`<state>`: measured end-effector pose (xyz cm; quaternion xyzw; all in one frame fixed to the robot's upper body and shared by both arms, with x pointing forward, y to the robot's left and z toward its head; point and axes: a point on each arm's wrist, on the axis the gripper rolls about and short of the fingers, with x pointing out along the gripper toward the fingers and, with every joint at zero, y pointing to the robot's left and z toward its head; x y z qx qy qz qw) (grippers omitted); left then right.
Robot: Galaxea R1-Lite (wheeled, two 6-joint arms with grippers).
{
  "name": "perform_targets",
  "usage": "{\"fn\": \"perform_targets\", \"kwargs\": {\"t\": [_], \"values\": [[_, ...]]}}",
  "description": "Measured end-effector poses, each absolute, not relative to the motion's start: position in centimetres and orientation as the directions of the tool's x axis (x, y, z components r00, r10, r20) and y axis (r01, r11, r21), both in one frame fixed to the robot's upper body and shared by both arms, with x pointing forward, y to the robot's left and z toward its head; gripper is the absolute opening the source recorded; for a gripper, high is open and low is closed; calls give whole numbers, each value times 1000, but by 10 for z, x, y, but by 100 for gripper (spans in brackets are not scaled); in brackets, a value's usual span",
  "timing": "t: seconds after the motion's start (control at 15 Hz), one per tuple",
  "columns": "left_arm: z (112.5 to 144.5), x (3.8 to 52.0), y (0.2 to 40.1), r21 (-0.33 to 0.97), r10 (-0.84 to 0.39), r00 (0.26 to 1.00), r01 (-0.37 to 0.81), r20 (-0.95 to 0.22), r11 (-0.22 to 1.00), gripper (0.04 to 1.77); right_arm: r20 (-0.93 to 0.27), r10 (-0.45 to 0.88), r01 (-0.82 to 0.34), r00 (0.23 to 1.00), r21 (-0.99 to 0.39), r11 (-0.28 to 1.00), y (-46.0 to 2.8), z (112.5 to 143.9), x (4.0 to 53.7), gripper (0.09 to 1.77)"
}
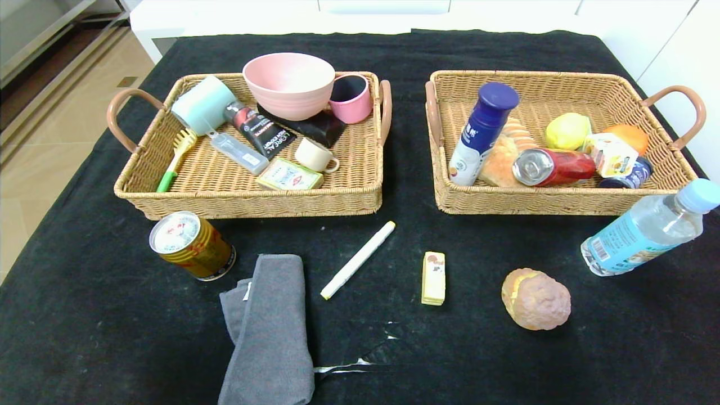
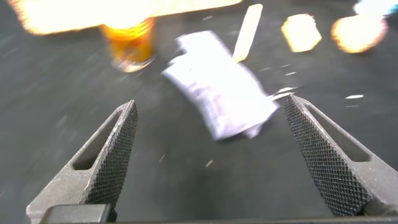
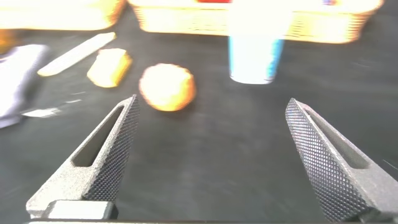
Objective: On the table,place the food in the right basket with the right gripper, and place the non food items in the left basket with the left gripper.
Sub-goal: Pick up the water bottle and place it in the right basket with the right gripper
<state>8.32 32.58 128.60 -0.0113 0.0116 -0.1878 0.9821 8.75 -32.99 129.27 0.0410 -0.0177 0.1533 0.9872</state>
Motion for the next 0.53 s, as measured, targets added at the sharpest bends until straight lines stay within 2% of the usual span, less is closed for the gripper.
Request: {"fn": "perform_targets", "kwargs": {"t": [0.2, 0.4, 0.53], "values": [[1315, 101, 323, -43, -510, 859, 508, -50, 860, 172, -11, 424, -421, 906, 94, 902, -327, 1305, 105, 171], [1331, 124, 314, -72, -651, 751, 647, -110, 759, 172, -65, 496, -487, 866, 118, 865, -325, 1314, 122, 171], [1339, 145, 304, -87, -698, 702, 693, -144, 715, 172, -86, 541, -529, 837, 129, 839, -322, 1321, 133, 171]]}}
